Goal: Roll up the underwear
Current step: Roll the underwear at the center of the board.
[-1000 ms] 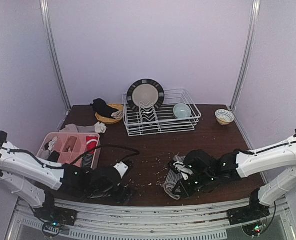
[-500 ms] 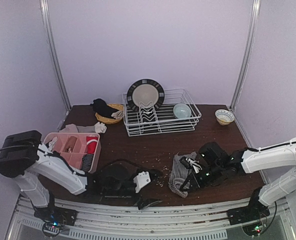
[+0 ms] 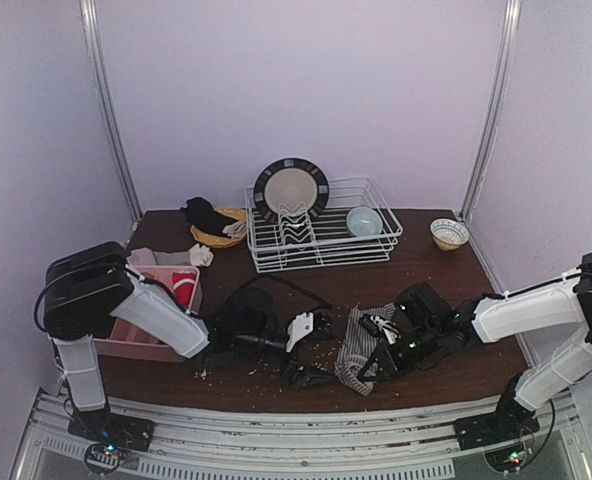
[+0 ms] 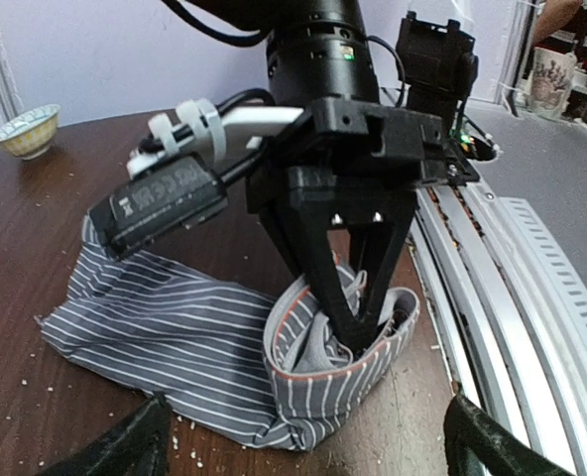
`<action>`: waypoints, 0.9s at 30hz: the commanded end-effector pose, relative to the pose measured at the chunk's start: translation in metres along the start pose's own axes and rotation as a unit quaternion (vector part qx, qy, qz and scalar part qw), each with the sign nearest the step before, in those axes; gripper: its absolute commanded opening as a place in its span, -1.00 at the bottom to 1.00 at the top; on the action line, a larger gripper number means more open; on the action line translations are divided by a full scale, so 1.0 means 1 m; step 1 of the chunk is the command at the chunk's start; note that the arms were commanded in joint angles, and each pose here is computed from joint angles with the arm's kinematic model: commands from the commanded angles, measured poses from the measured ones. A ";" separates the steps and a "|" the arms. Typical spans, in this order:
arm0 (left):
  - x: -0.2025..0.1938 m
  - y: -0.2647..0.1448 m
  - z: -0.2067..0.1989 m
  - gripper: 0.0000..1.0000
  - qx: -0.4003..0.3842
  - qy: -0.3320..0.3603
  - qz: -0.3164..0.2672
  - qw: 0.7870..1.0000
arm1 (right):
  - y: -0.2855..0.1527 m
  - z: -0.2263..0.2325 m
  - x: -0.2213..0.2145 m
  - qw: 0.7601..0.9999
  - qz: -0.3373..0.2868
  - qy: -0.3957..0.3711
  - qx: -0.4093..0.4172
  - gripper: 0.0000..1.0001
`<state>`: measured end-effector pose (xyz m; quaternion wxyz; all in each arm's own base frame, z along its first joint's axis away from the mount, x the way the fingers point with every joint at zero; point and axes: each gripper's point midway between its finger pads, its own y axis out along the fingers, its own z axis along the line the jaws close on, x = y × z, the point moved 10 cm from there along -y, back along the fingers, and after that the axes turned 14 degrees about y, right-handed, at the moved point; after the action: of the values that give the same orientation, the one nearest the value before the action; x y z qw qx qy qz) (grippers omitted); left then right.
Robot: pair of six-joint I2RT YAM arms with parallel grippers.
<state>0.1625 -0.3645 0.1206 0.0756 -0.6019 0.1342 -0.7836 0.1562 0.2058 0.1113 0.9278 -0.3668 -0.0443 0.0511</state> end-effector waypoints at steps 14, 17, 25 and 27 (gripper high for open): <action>-0.017 0.032 0.017 0.70 -0.150 -0.003 -0.016 0.988 | 0.002 -0.006 0.002 1.000 -0.002 0.009 -0.022 -1.00; -0.020 0.036 0.018 0.65 -0.152 -0.010 -0.007 0.988 | 0.001 -0.005 0.002 1.000 -0.005 0.008 -0.026 -1.00; -0.031 0.048 0.022 0.54 -0.153 -0.034 0.005 0.988 | 0.003 -0.001 0.003 0.999 -0.007 -0.002 -0.037 -1.00; -0.031 0.049 0.023 0.48 -0.147 -0.037 0.004 0.989 | 0.004 0.000 0.003 0.999 -0.007 -0.007 -0.043 -1.00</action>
<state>0.1881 -0.3992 0.0812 0.0032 -0.6304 0.2524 -0.7340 0.1568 0.2057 0.1055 0.9195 -0.3883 -0.0399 0.0462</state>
